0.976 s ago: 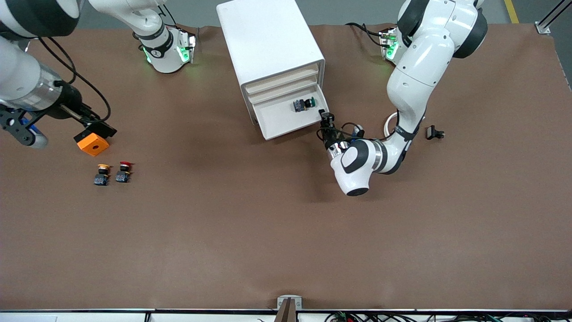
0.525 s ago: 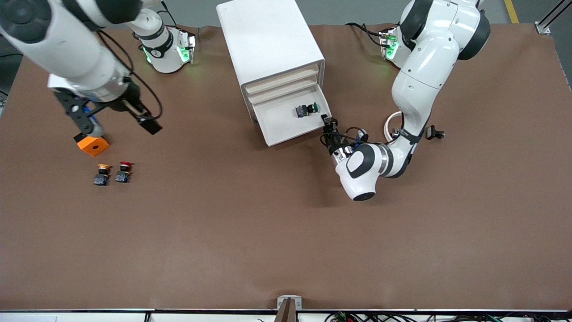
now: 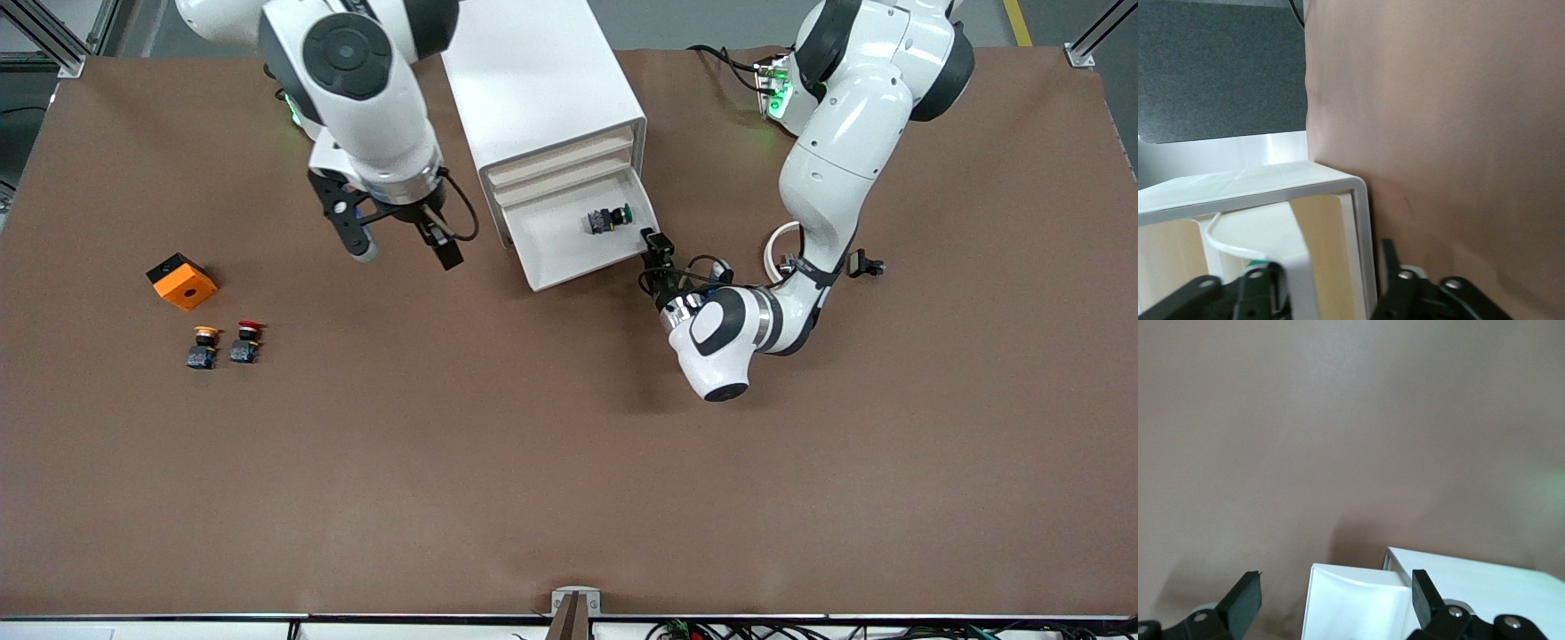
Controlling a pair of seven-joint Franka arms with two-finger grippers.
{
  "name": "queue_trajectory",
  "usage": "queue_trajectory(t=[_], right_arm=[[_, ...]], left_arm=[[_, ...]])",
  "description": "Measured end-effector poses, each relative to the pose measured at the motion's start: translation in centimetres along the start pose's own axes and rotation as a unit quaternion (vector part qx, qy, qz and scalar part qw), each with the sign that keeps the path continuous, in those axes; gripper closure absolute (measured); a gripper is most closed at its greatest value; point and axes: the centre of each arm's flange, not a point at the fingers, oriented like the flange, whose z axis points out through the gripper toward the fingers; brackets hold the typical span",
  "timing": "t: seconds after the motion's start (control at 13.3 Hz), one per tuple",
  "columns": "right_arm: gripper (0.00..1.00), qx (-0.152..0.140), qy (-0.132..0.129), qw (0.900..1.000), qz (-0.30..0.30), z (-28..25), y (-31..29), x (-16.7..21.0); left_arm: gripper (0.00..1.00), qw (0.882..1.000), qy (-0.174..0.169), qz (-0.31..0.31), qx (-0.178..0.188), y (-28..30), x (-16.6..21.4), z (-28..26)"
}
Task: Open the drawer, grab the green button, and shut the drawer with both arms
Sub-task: 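Reach the right gripper into the open drawer toward the green button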
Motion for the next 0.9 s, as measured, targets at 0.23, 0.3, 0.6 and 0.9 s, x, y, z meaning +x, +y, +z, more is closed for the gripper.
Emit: queue_trajectory(t=[0.23,0.3,0.6,0.9], right_arm=[[0.00,-0.006,0.005,0.999,0.036,1.9,-0.9,-2.7],[0.00,-0.004,0.004,0.999,0.044,2.5,-1.3,-3.8],[0.00,-0.021,-0.029,0.997,0.061,6.4,-2.1,-9.4],[0.00,-0.040,-0.031,0.995,0.081,11.5,-3.0,-13.3]], left_arm=[[0.05,1.000,-0.004,-0.002,-0.006,0.6,0.1,-0.1],[0.00,1.000,-0.005,-0.002,-0.006,0.6,0.0,-0.1],[0.00,1.000,-0.006,0.004,-0.008,0.2,-0.4,-0.5],[0.00,1.000,-0.001,0.009,0.002,-0.3,-0.6,-0.4]])
